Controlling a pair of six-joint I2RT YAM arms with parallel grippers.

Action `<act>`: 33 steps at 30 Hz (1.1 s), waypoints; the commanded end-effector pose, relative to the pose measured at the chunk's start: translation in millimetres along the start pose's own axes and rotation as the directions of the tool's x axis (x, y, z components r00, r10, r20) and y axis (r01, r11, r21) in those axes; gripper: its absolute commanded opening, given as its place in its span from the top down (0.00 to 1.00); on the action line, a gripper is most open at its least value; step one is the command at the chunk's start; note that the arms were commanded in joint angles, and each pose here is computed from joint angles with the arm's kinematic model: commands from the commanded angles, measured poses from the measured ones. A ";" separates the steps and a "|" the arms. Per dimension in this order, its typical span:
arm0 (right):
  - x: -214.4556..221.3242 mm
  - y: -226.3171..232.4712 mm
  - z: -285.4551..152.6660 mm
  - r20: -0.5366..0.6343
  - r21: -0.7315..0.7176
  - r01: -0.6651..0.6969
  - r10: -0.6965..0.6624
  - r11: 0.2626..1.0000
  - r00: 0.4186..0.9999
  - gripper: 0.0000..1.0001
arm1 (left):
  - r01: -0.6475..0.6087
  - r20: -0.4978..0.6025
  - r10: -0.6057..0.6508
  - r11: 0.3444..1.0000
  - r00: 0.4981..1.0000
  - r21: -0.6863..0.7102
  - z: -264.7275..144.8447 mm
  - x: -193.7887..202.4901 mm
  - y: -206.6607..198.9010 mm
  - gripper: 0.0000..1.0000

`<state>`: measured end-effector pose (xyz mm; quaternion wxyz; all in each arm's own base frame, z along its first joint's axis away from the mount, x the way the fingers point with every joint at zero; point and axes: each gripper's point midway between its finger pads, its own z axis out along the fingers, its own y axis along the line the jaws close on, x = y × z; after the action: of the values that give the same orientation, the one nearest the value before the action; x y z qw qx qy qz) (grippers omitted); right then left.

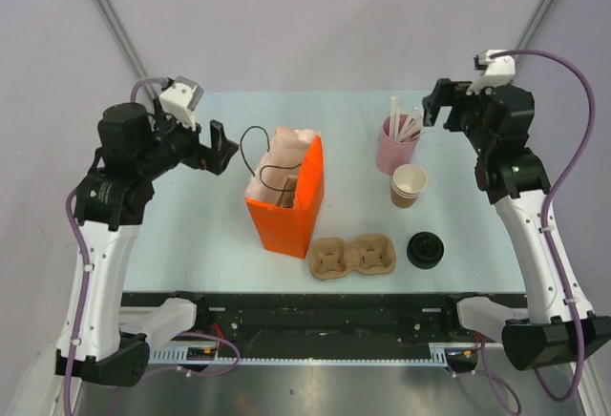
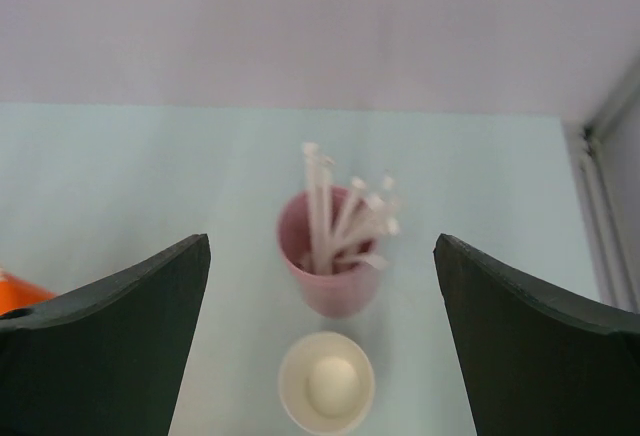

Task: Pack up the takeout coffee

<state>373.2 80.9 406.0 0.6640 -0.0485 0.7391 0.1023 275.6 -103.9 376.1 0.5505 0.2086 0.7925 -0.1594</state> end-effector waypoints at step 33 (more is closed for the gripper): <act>178.4 -152.1 -41.5 -0.029 0.641 -0.085 0.135 0.763 0.990 0.00 | 0.102 0.145 -0.027 0.836 0.989 -0.539 62.7 158.3 178.3 0.00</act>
<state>338.0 -62.2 202.2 0.5659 0.2108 0.7880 -0.1199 349.8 38.0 171.9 0.5482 -0.0007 0.8361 0.0216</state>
